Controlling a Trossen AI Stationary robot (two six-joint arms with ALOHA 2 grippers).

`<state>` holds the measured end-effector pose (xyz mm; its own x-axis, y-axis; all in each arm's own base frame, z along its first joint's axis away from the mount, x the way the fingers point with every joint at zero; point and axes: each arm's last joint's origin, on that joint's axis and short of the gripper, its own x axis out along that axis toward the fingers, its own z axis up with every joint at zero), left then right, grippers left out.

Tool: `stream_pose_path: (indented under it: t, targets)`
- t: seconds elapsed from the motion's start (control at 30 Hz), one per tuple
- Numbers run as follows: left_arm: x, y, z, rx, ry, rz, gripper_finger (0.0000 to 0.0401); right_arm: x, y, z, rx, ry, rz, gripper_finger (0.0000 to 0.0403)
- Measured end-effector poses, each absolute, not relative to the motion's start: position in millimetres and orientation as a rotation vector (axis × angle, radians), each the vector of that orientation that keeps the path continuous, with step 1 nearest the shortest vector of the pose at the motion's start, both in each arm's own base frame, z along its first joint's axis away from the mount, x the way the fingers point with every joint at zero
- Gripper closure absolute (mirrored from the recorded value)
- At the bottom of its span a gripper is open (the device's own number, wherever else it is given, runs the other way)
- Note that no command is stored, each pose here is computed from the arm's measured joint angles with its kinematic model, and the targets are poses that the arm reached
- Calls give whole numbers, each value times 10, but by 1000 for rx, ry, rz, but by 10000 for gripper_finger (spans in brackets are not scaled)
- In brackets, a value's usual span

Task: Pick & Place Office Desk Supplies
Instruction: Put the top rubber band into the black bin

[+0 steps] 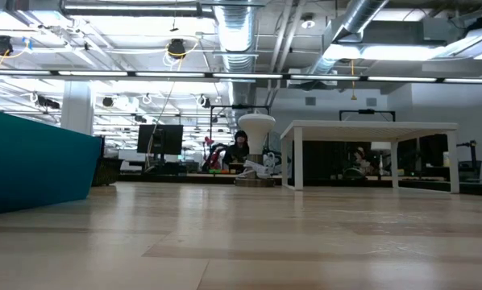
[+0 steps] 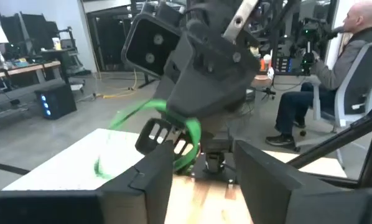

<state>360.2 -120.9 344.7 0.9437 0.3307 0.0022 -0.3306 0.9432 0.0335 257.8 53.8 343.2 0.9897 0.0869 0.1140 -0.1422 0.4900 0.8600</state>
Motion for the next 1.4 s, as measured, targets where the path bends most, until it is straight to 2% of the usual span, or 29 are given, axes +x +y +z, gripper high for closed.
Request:
stream_pose_path:
  t: [0.1, 0.23, 0.27, 0.4, 0.5, 0.6, 0.73, 0.83, 0.9, 0.97, 1.1, 1.2, 1.27, 1.4]
  targets:
    - [3600, -1193, 3441, -47, 1, 341, 276, 2581, 539, 3429, 1047, -57, 139, 403]
    - [3586, -1164, 3450, -167, -7, 341, 374, 2584, 544, 3420, 1044, -49, 136, 403]
    - [3582, -1155, 3467, -185, -17, 340, 386, 2584, 544, 3418, 1036, -48, 136, 403]
    - [3559, -1146, 3491, -186, -15, 339, 398, 2583, 547, 3418, 1018, -49, 136, 386]
    - [3487, -1131, 3506, -169, 50, 307, 399, 2584, 544, 3421, 1007, -53, 136, 348]
    - [3348, -1066, 3435, -228, 230, 270, 400, 2582, 543, 3429, 997, -61, 138, 300]
    - [2968, -950, 3236, -361, 638, 304, 400, 2582, 539, 3429, 991, -71, 121, 246]
    - [2501, -831, 3192, -421, 934, 451, 400, 2577, 562, 3428, 986, -68, 123, 228]
    - [2261, -805, 3265, -445, 989, 499, 400, 2569, 600, 3427, 982, -60, 134, 225]
    - [2136, -834, 3415, -490, 897, 448, 400, 2558, 643, 3416, 981, -45, 137, 228]
    - [2213, -869, 3877, -486, 401, 331, 401, 2531, 742, 3381, 982, -19, 105, 239]
    - [2361, -678, 4107, -363, 144, 455, 401, 2507, 809, 3378, 988, -25, 86, 244]
    - [2453, -426, 4128, -273, 109, 595, 401, 2497, 835, 3377, 1001, -28, 77, 246]
    - [2441, 213, 3994, -144, 247, 880, 401, 2486, 862, 3377, 1014, -29, 74, 246]
